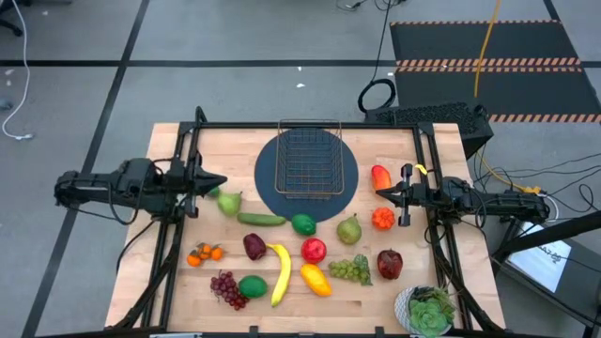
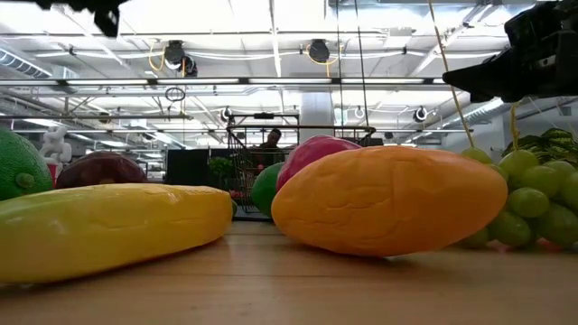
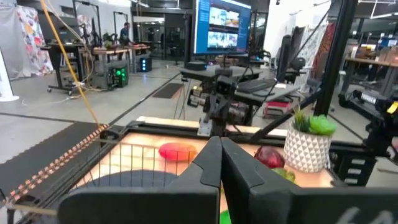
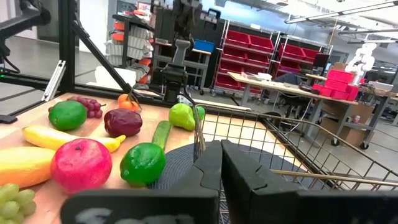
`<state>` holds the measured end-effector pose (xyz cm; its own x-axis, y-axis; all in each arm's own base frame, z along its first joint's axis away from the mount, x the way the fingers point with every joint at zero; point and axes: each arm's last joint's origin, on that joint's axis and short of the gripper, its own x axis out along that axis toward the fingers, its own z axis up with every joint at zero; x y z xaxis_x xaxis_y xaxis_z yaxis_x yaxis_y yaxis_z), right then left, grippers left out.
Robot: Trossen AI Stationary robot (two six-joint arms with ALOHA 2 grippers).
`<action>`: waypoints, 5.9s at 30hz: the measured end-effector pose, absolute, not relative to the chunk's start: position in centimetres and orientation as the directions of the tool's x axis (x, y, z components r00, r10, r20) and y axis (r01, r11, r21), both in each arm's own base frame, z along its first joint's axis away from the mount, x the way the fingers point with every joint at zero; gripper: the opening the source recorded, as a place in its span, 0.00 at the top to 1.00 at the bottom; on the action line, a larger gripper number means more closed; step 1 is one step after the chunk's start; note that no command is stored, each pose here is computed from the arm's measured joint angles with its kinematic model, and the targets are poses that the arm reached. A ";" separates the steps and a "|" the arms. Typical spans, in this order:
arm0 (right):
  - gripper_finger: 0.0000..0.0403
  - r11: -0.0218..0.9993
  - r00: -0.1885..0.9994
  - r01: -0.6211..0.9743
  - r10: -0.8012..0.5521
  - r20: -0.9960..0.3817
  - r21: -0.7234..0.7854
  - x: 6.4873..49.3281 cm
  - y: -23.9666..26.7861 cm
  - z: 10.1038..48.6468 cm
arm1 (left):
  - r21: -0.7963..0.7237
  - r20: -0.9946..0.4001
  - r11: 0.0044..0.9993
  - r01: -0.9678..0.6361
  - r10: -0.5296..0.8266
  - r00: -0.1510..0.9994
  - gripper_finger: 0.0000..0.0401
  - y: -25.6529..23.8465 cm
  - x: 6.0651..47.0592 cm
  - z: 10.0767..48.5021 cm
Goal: Build produce basket
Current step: Put the top green pear into the gold wire basket
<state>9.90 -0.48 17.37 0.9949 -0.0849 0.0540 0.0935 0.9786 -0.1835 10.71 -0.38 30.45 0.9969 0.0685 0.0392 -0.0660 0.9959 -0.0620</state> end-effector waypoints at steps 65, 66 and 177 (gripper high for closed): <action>1.00 0.984 0.983 0.173 -0.175 0.053 0.037 11.1 -0.8 49.7 | -0.129 -0.121 0.974 -0.189 0.173 0.977 0.98 -0.9 21.8 41.6; 1.00 0.979 0.980 0.192 -0.195 0.043 0.073 11.5 -0.9 49.7 | -0.129 -0.121 0.974 -0.189 0.173 0.977 0.99 -0.9 21.8 41.6; 1.00 0.808 0.892 0.450 -0.384 -0.240 0.381 22.4 -5.6 45.1 | 0.091 -0.942 0.680 -0.728 -0.179 -0.285 0.60 11.6 27.8 14.7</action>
<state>22.44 -5.62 45.11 0.8915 -0.3840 -0.2402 0.4504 0.8075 0.3808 27.77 11.56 14.68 -0.2854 -0.1790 -0.9416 -0.7278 0.6796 0.0914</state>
